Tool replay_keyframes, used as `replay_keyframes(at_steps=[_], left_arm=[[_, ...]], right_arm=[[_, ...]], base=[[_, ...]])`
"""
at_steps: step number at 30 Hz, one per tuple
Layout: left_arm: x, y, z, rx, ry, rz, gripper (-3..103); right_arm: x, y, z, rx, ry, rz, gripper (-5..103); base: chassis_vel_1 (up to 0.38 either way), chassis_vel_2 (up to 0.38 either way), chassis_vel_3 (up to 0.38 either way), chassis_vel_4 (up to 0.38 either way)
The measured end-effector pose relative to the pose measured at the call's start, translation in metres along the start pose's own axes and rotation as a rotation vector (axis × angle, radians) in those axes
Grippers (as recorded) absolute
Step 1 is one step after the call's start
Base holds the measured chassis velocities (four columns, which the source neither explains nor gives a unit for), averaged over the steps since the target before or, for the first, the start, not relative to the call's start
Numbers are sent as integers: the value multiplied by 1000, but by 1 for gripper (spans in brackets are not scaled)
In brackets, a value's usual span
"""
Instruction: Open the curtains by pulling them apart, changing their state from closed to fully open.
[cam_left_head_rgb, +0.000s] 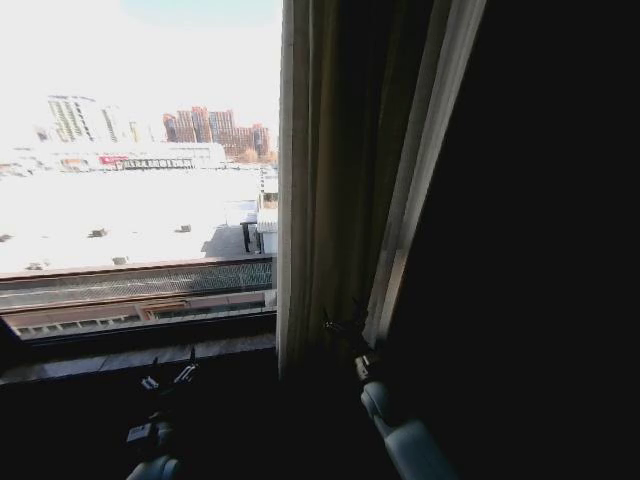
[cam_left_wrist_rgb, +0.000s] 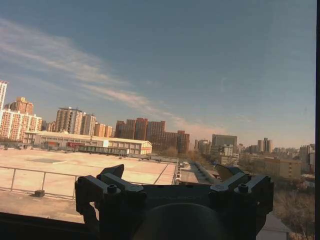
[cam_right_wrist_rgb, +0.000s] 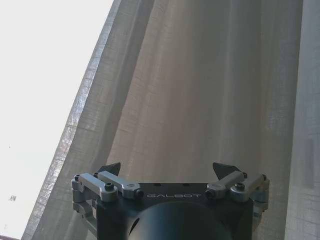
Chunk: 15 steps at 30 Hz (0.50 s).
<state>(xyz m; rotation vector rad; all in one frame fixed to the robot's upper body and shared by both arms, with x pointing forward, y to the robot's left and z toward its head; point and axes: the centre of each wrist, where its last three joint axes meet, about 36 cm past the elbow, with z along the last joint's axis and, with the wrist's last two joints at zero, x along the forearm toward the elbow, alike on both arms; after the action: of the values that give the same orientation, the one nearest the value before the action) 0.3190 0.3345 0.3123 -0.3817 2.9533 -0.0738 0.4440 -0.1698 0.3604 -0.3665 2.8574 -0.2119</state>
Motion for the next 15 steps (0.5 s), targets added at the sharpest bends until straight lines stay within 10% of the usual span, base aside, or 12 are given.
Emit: replay_keyframes(at_steps=[15], left_arm=[[0, 0, 0, 0, 0, 0, 100]], right_arm=[[6, 3, -5, -3, -6, -1, 100]], base=[[212, 157, -208, -163]])
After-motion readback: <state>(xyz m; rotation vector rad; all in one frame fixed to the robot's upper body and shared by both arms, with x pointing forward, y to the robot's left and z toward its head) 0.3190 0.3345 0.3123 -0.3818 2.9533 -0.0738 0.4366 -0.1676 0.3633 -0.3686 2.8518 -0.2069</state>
